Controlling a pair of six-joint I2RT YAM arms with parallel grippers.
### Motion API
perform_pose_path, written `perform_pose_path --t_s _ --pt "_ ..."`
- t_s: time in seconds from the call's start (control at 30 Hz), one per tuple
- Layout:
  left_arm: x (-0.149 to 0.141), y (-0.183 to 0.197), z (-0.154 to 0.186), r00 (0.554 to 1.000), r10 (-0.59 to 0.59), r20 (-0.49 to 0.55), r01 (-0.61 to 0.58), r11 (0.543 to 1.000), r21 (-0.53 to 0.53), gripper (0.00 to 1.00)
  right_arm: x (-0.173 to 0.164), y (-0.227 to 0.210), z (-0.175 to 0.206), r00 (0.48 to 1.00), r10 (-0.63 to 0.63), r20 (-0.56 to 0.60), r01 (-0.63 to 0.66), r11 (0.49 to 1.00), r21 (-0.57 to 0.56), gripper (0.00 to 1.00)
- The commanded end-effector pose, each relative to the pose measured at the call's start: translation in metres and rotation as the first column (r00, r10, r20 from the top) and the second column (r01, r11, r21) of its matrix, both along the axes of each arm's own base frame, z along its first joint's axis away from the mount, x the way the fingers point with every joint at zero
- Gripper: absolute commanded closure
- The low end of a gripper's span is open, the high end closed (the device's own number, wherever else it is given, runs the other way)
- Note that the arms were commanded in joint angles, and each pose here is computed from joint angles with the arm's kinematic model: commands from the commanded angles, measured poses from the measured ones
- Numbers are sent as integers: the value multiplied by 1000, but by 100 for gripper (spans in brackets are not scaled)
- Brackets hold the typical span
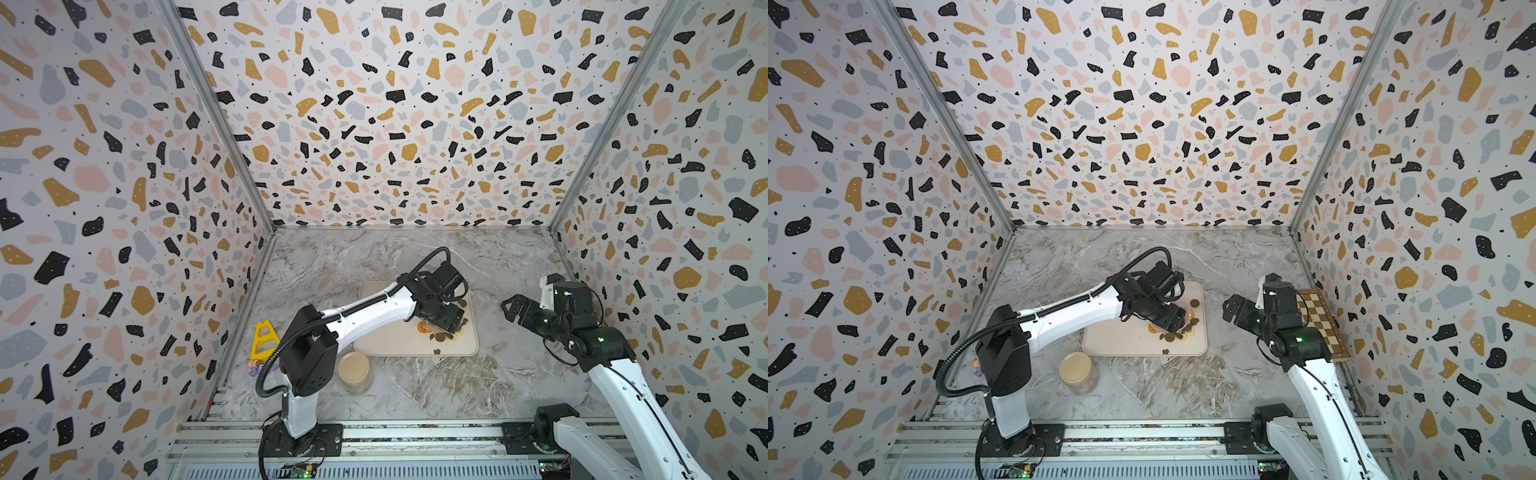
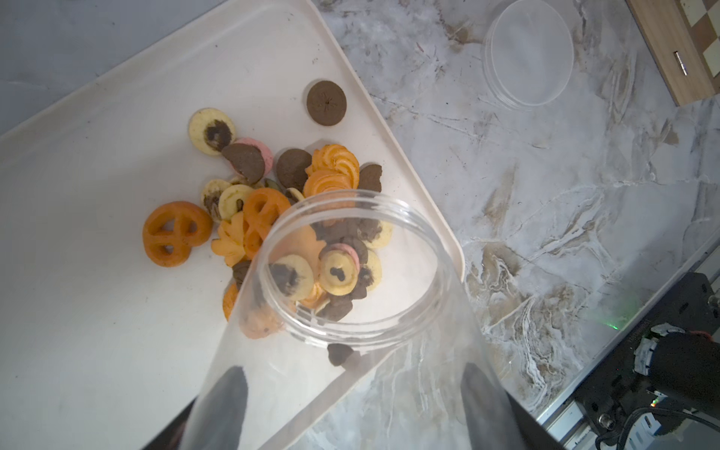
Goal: Pour the cookies out of the jar
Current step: Pour the cookies in the jar onto the tray.
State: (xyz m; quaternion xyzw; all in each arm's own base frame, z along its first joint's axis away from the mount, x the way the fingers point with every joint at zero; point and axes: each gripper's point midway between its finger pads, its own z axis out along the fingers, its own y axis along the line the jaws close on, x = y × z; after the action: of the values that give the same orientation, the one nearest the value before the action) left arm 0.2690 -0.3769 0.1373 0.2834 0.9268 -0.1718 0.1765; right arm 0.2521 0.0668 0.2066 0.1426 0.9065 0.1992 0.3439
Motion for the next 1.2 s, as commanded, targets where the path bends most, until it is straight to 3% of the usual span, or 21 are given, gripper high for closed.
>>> perform_pose_path --t_s 0.0,0.1,0.2,0.3,0.37,0.43,0.5,0.6,0.73,0.87,0.97,1.17 --pt "9 -3 36 996 40 82 -30 993 -115 100 -2 -2 16 1000 1 30 -1 1000 -3 1" --pt "12 2 45 993 57 103 -43 991 -131 100 -2 -2 21 999 0 41 0 1000 0 1" --pt "12 13 52 992 63 111 -55 996 -75 100 -3 -1 23 999 2 46 -2 1000 4 1" --pt "14 12 69 986 77 150 -55 988 -146 100 -4 -2 22 999 -1 45 1 1000 2 1" --pt "15 17 35 990 97 105 -83 987 -136 100 -4 -1 20 999 -2 43 1 1000 7 1" --pt "1 19 -22 988 91 -122 -102 991 -90 100 -3 0 20 999 1 39 -1 1000 12 1" --pt "-11 18 -33 988 72 -137 -79 996 -42 100 -2 -1 23 999 0 49 0 1000 4 1" --pt "-5 14 0 993 92 -68 -100 987 -122 100 -2 -1 24 999 1 49 -1 1000 3 1" --pt "7 9 35 997 80 -5 -80 989 -127 100 -3 0 22 999 0 46 0 1000 16 1" --pt "2 4 81 996 61 66 -50 985 -163 100 -7 -4 26 998 -9 57 9 1000 0 0" --pt "2 12 61 995 90 48 -81 983 -167 100 -7 -4 25 998 -9 55 9 1000 -1 0" --pt "-5 28 -19 992 108 -69 -109 994 -6 100 -3 -1 29 998 -1 58 1 1000 9 0"
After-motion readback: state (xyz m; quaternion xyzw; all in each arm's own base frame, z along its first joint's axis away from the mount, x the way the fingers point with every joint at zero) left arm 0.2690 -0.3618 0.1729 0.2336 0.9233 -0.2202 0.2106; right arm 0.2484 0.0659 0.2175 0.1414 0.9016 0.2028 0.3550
